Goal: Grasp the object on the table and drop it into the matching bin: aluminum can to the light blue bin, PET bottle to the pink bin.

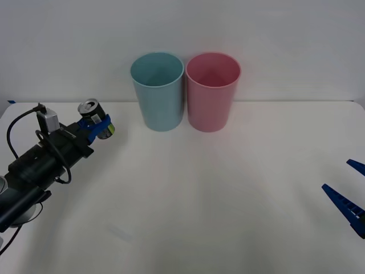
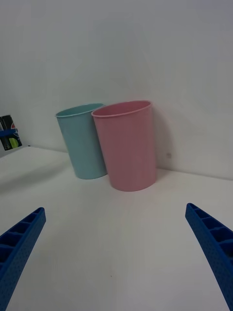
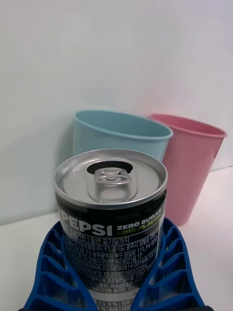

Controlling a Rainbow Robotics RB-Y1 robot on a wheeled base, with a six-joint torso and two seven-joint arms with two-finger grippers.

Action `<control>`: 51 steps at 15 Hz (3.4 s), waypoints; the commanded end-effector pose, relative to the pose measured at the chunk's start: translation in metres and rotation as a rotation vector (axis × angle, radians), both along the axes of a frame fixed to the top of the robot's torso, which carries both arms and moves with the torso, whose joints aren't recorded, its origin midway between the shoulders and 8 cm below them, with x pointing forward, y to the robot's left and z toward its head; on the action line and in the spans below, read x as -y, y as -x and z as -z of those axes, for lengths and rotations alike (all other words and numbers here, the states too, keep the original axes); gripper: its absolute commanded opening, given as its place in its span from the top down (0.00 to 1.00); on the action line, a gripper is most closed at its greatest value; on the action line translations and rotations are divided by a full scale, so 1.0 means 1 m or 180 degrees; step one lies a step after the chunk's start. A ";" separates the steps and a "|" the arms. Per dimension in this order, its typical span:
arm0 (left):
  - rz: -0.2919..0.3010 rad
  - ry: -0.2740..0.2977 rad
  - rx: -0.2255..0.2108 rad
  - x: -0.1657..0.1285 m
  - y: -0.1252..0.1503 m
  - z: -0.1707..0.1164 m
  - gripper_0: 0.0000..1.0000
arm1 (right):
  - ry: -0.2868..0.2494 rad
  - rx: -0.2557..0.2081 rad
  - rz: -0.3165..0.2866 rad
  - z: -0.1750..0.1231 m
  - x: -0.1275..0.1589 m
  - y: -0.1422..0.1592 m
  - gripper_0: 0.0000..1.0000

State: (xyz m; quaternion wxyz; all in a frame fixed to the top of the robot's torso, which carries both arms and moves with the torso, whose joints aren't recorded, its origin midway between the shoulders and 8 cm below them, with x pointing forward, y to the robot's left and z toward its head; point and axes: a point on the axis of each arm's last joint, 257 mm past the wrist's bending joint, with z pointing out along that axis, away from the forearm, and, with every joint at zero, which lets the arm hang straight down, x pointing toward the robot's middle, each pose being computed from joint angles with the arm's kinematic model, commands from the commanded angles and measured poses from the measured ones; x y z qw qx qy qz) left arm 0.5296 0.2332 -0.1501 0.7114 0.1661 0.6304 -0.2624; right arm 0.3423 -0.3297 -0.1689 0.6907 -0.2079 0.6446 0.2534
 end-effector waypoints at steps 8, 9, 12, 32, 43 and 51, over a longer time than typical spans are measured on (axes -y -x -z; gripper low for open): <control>0.0154 0.0027 0.0334 0.005 -0.007 -0.098 1.00 | 0.0000 0.0000 0.0000 0.000 0.000 0.000 0.00; 0.0155 0.0019 0.0362 0.007 -0.012 -0.108 1.00 | 0.0000 0.0000 0.0000 0.000 0.000 0.000 0.00; 0.0212 0.0043 0.0390 0.014 -0.022 -0.134 1.00 | 0.0000 0.0000 0.0000 0.000 0.000 0.000 0.00; 0.0236 -0.0250 -0.0030 0.099 -0.155 -0.181 1.00 | 0.0000 0.0000 0.0000 0.000 0.000 0.000 0.00; 0.0119 -0.0355 0.0016 0.125 -0.165 -0.182 1.00 | 0.0000 0.0000 0.0000 0.000 0.000 0.000 0.00; 0.0155 -0.0392 0.0051 0.131 -0.163 -0.182 0.00 | 0.0000 0.0000 0.0000 0.000 0.000 0.000 0.00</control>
